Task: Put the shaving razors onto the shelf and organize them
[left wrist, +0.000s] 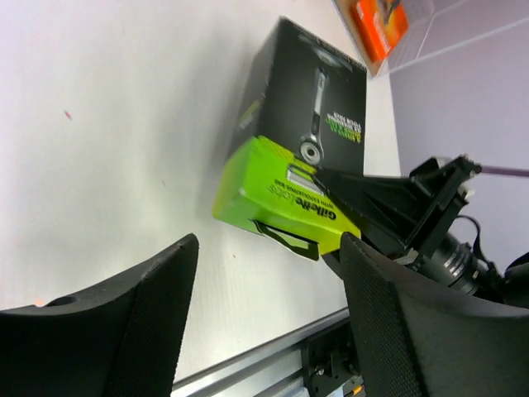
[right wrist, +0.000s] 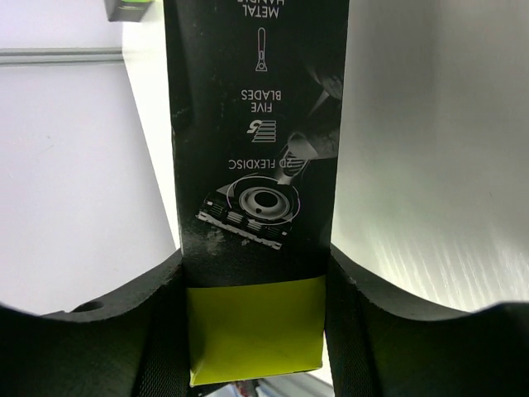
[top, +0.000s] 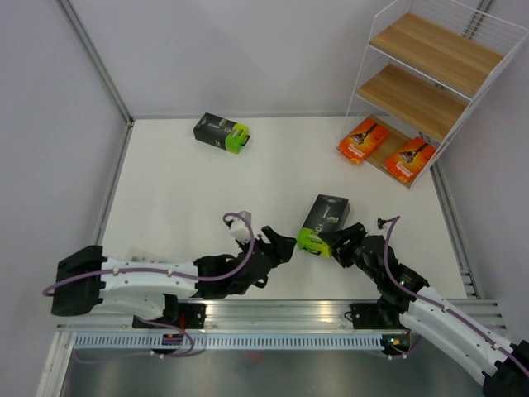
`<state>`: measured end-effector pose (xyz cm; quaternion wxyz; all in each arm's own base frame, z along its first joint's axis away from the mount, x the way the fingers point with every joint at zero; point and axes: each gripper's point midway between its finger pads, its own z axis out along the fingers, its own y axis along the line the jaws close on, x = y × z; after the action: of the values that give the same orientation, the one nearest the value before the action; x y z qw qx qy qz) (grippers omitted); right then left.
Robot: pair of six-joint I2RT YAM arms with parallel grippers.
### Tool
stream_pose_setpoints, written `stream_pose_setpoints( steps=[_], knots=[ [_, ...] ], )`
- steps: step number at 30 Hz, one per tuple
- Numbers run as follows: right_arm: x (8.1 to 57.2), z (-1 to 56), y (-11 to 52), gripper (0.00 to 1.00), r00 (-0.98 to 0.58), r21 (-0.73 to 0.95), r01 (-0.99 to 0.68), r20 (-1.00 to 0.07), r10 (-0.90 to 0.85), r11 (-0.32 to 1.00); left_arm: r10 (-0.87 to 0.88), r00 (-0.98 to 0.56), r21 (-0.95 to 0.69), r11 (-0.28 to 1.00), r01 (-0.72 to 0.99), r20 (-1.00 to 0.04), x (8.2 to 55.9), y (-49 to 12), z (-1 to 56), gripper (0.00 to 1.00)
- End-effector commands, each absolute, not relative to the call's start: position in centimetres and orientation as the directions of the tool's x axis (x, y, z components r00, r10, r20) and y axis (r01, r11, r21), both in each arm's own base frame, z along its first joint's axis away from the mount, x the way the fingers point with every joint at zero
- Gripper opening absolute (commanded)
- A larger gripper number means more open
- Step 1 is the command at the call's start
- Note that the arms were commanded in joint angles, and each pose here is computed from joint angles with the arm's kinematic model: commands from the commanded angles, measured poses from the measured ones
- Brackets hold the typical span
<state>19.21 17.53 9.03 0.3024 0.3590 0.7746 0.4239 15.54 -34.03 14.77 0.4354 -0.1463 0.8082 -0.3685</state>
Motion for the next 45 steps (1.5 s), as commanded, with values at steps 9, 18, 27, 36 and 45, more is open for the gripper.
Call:
stream_pose_setpoints(
  steps=[9, 18, 27, 36, 45],
  knots=[
    [26.1, 20.6, 19.1, 0.31, -0.403, 0.883, -0.040, -0.443, 0.801, 0.468, -0.513, -0.531, -0.619, 0.785, 0.028, -0.674, 21.0, -21.2, 15.1, 0.84],
    [35.0, 29.5, 18.3, 0.26, -0.279, 0.878, -0.113, -0.477, 0.833, 0.465, -0.455, -0.616, -0.615, 0.786, 0.062, -0.643, 22.5, -19.8, 14.5, 0.98],
    [42.2, 35.3, 15.3, 0.24, -0.153, 0.900, -0.177, -0.424, 0.893, 0.397, -0.410, -0.697, -0.640, 0.763, 0.091, -0.588, 25.4, -19.2, 14.6, 1.00],
    [45.2, 36.8, 10.1, 0.25, -0.016, 0.913, -0.144, -0.388, 0.921, 0.382, -0.368, -0.695, -0.621, 0.771, 0.145, -0.618, 27.4, -18.9, 16.0, 1.00],
    [47.6, 37.3, 6.5, 0.26, 0.075, 0.921, -0.140, -0.355, 0.932, 0.362, -0.345, -0.697, -0.606, 0.779, 0.162, -0.629, 27.9, -18.7, 16.4, 1.00]
  ],
)
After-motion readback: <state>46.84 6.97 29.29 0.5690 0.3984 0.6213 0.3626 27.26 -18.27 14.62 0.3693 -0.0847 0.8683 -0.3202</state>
